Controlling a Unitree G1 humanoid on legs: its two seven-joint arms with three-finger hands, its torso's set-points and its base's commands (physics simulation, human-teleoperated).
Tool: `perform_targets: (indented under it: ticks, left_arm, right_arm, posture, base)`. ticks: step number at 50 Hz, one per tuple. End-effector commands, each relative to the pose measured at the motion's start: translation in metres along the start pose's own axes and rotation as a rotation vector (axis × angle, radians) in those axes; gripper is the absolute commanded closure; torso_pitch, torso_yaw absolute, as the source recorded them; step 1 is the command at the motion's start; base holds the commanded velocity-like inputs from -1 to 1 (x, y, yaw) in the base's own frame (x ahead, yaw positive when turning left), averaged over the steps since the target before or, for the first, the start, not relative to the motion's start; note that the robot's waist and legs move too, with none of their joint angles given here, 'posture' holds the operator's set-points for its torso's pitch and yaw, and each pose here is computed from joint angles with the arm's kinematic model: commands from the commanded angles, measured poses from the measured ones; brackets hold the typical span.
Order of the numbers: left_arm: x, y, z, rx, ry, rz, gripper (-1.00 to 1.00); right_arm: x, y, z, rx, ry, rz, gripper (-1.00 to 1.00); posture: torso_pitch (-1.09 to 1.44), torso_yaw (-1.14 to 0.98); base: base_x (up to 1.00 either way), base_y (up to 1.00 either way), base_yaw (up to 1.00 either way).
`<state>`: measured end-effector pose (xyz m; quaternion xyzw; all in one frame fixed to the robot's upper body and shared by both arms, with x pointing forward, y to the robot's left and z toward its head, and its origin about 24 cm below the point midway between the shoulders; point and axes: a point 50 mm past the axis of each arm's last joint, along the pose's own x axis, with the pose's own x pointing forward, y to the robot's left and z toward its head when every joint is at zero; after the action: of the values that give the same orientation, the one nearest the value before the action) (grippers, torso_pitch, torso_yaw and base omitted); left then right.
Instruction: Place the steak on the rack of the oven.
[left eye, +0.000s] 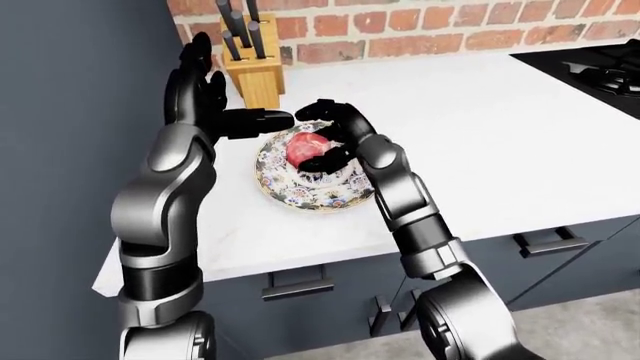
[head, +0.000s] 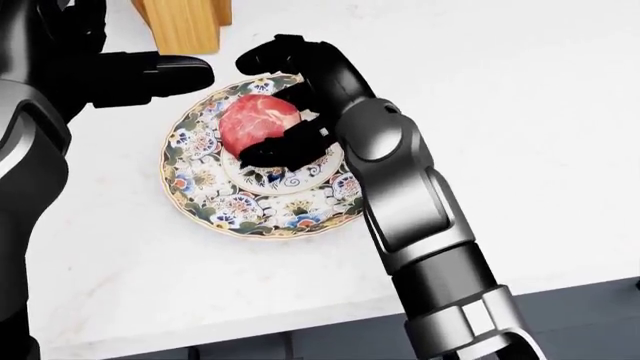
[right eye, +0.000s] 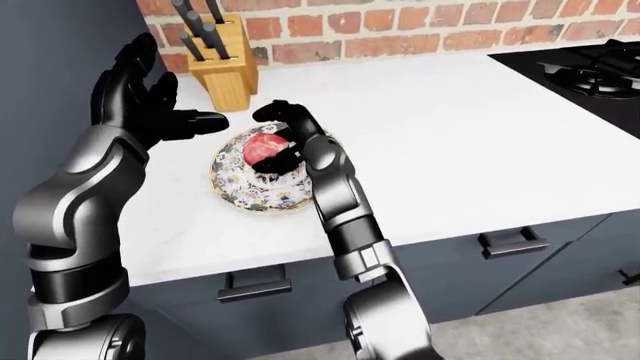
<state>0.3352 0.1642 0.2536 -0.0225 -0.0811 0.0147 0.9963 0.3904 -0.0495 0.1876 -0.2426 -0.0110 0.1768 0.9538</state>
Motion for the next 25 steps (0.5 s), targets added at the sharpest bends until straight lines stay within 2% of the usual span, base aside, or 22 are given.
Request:
perform_targets:
  ticks: [1,12,14,22,25]
  left_arm:
    - [-0.0016,-0.0006,0.0198,-0.003,-0.094,-0.004,-1.0]
    - [-0.0018,-0.0011,0.0192,-0.003,-0.094,-0.003,-1.0]
    - [-0.0019,-0.0014,0.0188,-0.004,-0.094,-0.004,-1.0]
    - [-0.0024,-0.002,0.0189,-0.004,-0.093,-0.004,-1.0]
    - [-0.0025,-0.002,0.019,-0.005,-0.093,-0.004,-1.0]
  right_arm:
    - [-0.0015,-0.0085,0.0248,-0.032,-0.1,-0.038,-0.22]
    - [-0.0015,-0.0067,0.0247,-0.065,-0.105,-0.045,-0.18]
    - [-0.0016,-0.0073,0.026,-0.063,-0.108,-0.048,-0.01]
    - [-0.0014,-0.0087,0.0282,-0.075,-0.111,-0.053,0.05]
    - [-0.0014,-0.0098,0.0309,-0.077,-0.115,-0.056,0.18]
  posture:
    - [0.0,0.0]
    - [0.0,0.0]
    - [0.0,0.0]
    - [0.0,0.0]
    - [0.0,0.0]
  base:
    - [0.0,0.0,0.0]
    - [0.0,0.0,0.0]
    - [0.0,0.0,0.0]
    - [0.0,0.0,0.0]
    - [0.0,0.0,0.0]
